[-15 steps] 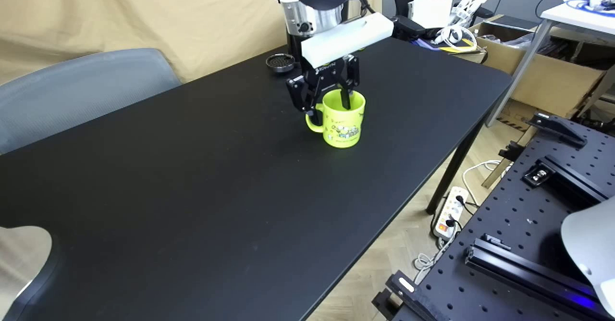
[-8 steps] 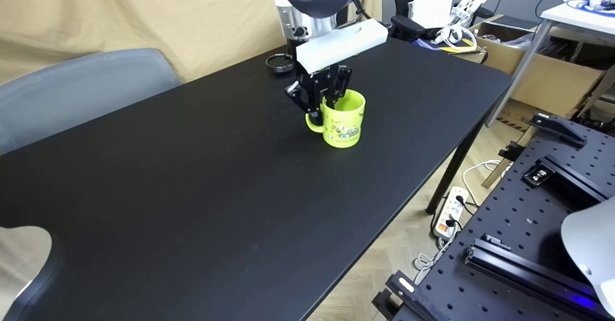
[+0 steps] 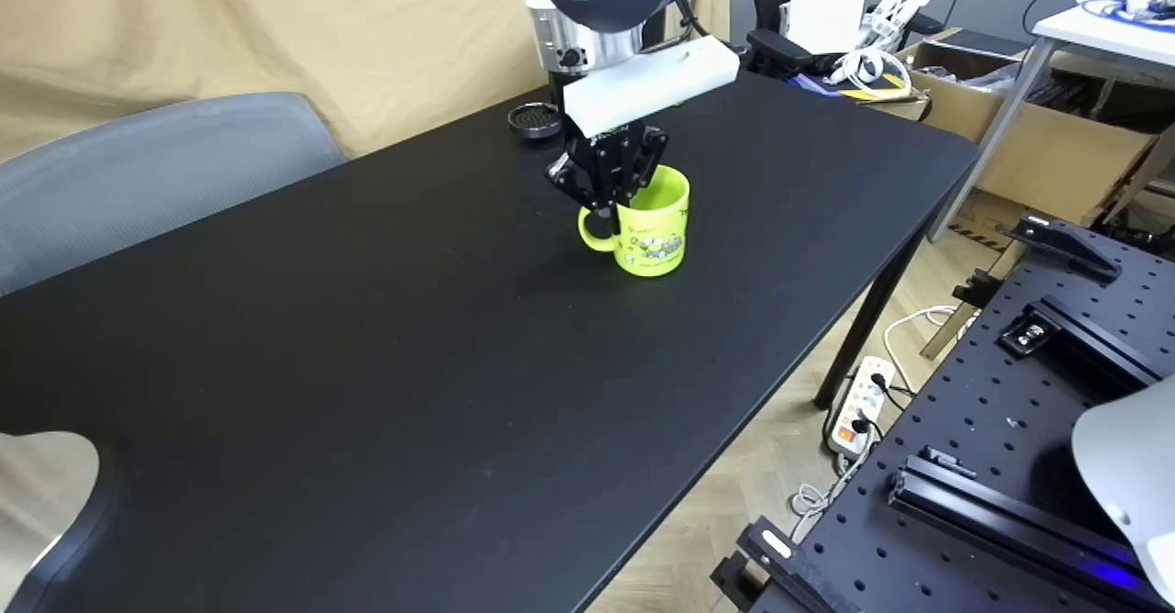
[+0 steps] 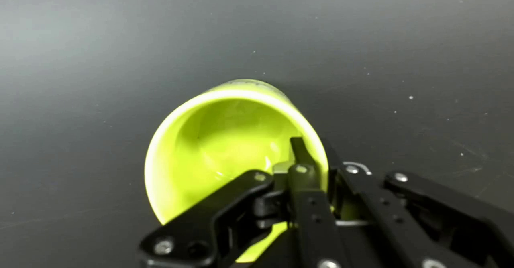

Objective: Move the green cup forward

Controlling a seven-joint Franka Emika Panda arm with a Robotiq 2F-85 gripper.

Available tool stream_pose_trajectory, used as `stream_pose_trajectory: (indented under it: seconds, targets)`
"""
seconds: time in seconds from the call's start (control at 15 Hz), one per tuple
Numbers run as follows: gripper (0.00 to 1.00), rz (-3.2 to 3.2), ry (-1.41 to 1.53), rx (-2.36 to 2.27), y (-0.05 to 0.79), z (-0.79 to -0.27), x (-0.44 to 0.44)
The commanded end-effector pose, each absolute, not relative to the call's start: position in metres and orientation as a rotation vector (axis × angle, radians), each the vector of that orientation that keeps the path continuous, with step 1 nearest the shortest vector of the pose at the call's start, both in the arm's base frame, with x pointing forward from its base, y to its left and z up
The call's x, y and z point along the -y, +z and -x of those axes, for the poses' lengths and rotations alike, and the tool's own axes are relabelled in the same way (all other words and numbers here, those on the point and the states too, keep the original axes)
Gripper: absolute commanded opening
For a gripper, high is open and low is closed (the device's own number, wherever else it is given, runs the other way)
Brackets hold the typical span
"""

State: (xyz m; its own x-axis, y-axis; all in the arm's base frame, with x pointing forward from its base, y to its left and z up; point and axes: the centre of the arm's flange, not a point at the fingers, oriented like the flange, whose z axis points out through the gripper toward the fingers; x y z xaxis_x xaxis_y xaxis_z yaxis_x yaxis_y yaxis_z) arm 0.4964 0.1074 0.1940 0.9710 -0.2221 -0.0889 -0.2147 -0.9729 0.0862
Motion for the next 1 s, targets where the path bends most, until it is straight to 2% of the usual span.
stream_pose_trajectory:
  seconds: [0.0, 0.33, 0.93]
  targets:
    - [0.03, -3.053, -0.108, 0.387, 0.225, -0.515, -0.088]
    - [0.03, -3.123, -0.066, 0.450, 0.253, -0.552, -0.042]
    - [0.03, -3.176, -0.232, 0.533, 0.224, -0.593, 0.003]
